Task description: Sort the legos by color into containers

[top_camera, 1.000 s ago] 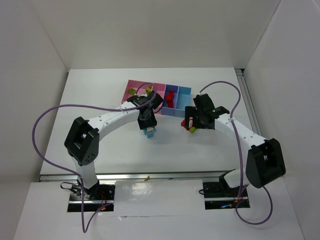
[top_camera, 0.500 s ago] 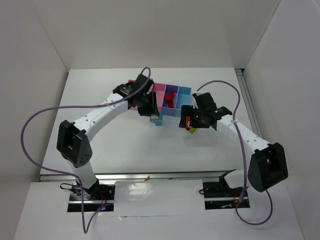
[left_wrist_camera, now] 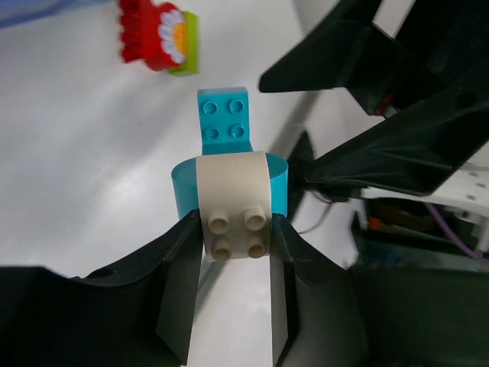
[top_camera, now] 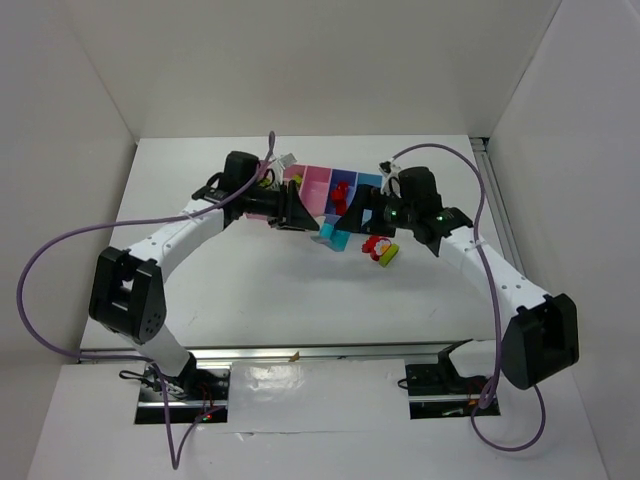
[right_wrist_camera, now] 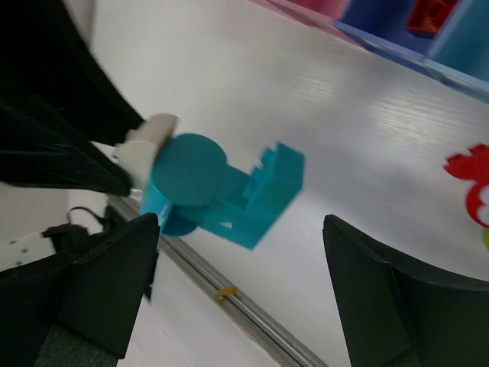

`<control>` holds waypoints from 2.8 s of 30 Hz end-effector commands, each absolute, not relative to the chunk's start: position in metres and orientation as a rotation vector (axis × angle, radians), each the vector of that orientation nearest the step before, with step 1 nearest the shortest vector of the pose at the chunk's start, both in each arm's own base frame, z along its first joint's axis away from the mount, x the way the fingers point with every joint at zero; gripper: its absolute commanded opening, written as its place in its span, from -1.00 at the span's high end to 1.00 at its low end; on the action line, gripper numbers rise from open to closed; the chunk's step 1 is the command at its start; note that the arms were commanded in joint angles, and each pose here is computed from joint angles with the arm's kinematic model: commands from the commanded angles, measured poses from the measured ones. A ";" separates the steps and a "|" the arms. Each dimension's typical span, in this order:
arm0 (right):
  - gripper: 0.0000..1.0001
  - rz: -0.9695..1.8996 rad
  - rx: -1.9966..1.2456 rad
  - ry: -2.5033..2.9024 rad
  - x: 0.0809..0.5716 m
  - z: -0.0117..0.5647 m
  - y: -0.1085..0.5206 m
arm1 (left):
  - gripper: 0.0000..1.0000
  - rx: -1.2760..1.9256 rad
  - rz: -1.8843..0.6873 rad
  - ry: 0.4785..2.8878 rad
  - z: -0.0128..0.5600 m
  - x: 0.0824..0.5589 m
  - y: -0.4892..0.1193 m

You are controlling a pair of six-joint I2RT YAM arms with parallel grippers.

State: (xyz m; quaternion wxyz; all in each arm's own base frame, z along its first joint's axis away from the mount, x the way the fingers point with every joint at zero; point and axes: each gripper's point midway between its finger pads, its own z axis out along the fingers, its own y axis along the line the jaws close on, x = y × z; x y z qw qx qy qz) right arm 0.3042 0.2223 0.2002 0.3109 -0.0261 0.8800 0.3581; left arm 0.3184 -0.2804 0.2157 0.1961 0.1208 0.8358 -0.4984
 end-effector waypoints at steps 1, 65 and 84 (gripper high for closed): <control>-0.89 1.165 -0.161 2.113 0.305 0.249 0.234 | 1.00 0.548 -1.689 2.043 0.275 0.303 -0.286; 0.93 1.234 -0.061 2.171 0.313 0.199 0.186 | 1.00 0.341 -1.650 2.145 0.246 0.378 -0.263; 0.90 0.363 0.473 2.254 0.347 0.178 0.070 | 1.00 0.031 -0.924 2.410 0.186 0.475 -0.266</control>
